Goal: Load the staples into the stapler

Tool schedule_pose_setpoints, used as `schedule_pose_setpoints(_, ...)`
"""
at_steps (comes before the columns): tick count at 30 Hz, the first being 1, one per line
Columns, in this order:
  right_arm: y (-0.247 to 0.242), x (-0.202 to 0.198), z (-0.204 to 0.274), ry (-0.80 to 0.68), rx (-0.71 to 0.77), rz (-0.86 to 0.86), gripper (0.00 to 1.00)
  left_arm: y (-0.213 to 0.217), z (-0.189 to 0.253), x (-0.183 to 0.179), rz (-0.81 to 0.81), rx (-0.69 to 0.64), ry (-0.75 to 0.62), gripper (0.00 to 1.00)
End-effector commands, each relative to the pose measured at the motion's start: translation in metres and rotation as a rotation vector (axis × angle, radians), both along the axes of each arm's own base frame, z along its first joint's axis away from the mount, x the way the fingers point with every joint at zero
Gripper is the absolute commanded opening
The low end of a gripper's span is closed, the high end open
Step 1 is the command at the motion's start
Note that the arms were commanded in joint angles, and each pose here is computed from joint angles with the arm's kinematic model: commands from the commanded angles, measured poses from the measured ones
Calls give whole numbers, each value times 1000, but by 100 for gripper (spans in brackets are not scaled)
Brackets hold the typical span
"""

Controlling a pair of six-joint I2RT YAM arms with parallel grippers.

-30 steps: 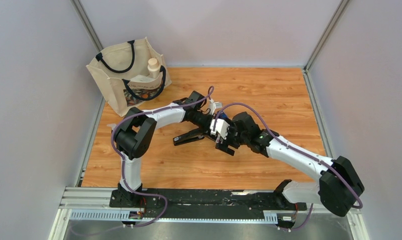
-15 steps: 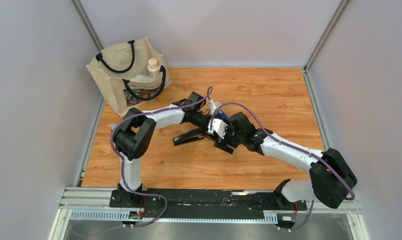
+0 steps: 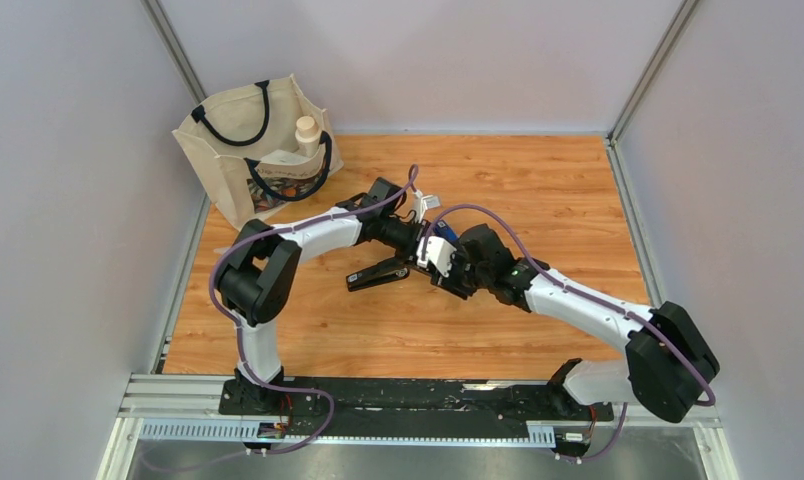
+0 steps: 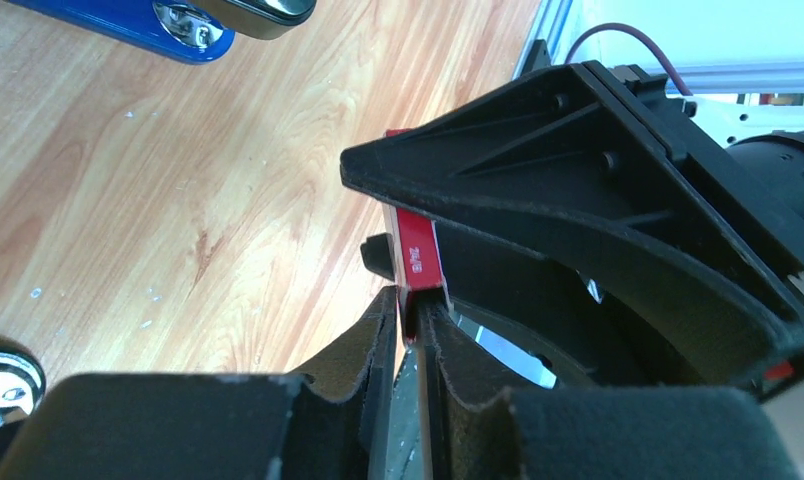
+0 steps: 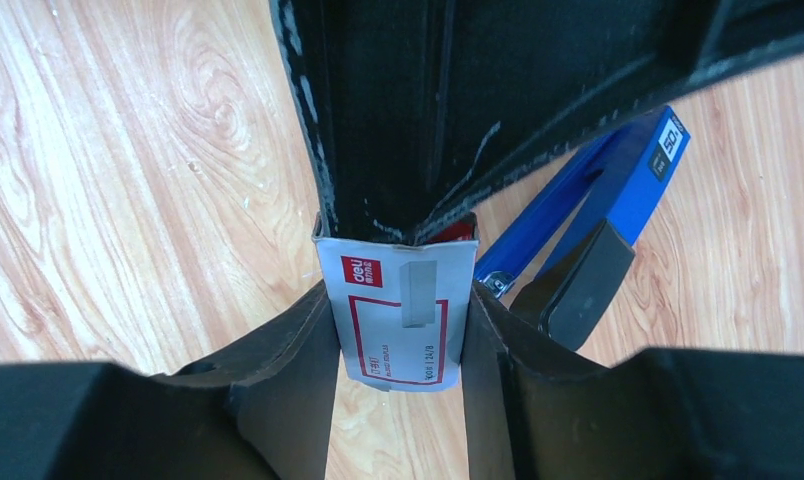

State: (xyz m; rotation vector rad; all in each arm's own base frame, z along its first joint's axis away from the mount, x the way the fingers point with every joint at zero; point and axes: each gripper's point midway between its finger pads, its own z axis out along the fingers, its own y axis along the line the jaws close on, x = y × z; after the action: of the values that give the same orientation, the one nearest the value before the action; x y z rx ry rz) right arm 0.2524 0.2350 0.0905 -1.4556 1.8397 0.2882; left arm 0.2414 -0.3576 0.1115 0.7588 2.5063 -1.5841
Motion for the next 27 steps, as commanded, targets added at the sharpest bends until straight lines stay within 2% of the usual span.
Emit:
schedule_pose_setpoints(1, -3, 9, 12, -51, 25, -22, 39, 6, 31, 3, 8, -59, -57, 22)
schedule_pose_setpoints(9, -12, 10, 21, -55, 69, -29, 39, 12, 38, 6, 29, -61, -89, 24)
schedule_pose_setpoints(15, -8, -1, 21, -49, 78, 46, 39, 12, 30, 13, 61, -17, -117, 24)
schedule_pose_setpoints(20, -9, -4, 13, -101, 67, 111, 40, 13, 37, 15, 75, -6, -158, 24)
schedule_pose_setpoints(27, -8, -5, 14, -97, 70, 115, 41, 13, 36, 10, 67, 39, -210, 25)
